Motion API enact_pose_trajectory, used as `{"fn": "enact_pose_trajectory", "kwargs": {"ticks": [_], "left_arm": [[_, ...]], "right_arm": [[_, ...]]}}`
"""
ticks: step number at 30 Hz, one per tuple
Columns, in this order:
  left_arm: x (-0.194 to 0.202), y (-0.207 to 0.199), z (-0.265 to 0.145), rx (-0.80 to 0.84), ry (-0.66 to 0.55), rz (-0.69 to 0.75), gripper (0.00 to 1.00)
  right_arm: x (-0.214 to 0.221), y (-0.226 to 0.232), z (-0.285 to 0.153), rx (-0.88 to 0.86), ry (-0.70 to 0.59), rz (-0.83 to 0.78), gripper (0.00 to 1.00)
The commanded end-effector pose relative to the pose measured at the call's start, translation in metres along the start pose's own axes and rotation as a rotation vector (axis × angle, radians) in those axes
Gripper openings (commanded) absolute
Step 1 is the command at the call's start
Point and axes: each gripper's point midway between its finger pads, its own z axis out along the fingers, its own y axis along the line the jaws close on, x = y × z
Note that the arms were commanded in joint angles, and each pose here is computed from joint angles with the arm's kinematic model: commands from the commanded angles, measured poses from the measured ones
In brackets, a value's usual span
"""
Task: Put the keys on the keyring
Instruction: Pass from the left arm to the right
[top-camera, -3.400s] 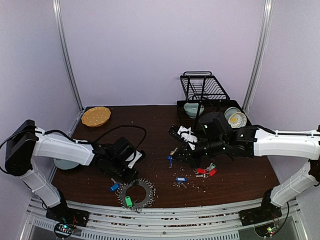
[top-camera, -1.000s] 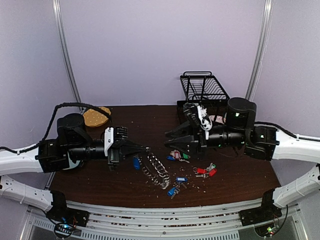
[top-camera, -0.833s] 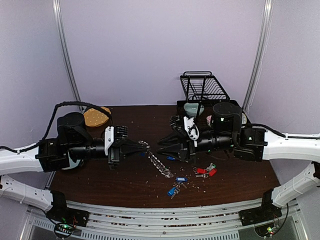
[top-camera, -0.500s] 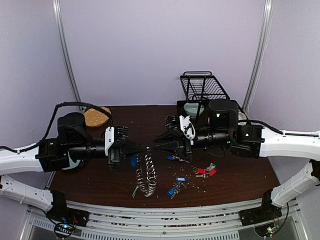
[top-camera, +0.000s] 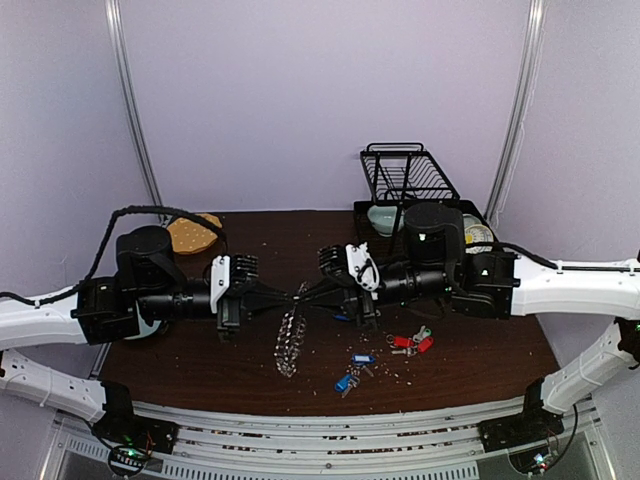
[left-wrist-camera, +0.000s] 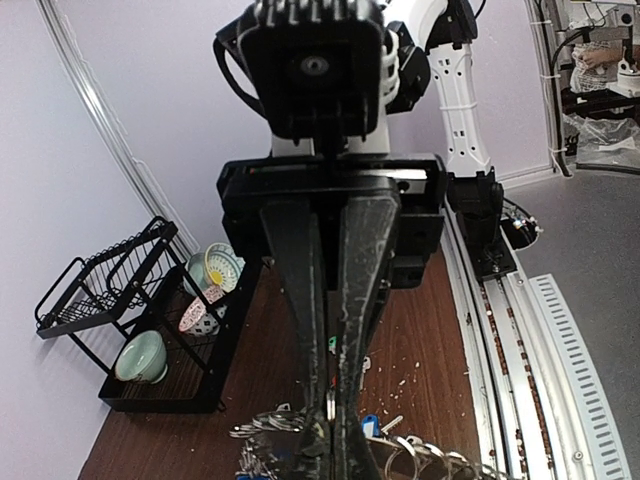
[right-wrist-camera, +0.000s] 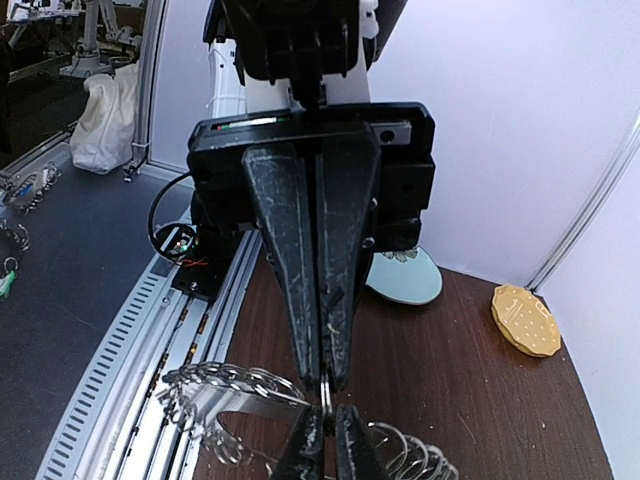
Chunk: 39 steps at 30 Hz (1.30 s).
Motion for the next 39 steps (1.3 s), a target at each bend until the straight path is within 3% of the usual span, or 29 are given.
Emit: {"fn": "enact_pose_trajectory", "kwargs": {"ticks": [1,5,9,11,13,19,24,35,39], "left_arm": [[-0.032,0.011,-0.002,-0.033,-0.087,0.037,0.00],[-0.032,0.011,-0.002,-0.033,-0.084,0.036,0.00],[-0.035,0.014,-0.006,-0.056,-0.097,0.027,0.00],[-0.037,0.018,-0.012,-0.091,-0.114,0.018,0.35],[-0.038,0.020,-0.021,-0.129,-0.142,0.030,0.42],[-0.025,0.023,-0.008,-0.149,-0.112,0.041,0.33],[-0.037,0.020,-0.003,-0.142,-0.212,0.061,0.25],[-0.060,0.011,0.001,-0.131,-0.329,0.075,0.24],[-0.064,0.010,0.005,-0.121,-0.346,0.079,0.19]], "right_arm": [[-0.019,-0.005,0.000,0.014,-0.042,-0.029,0.07],[-0.019,-0.003,0.002,0.002,-0.042,-0.020,0.00],[-0.023,-0.008,-0.004,0.031,-0.063,-0.010,0.00],[-0.033,-0.012,-0.015,0.048,-0.141,0.012,0.00],[-0.049,-0.014,-0.030,0.047,-0.257,0.039,0.00],[-0.051,-0.003,-0.035,-0.005,-0.329,0.071,0.00],[-0.066,-0.001,-0.041,-0.027,-0.439,0.107,0.00],[-0.067,-0.011,-0.039,0.031,-0.484,0.125,0.00],[-0.064,-0.014,-0.034,0.069,-0.460,0.110,0.00]]}}
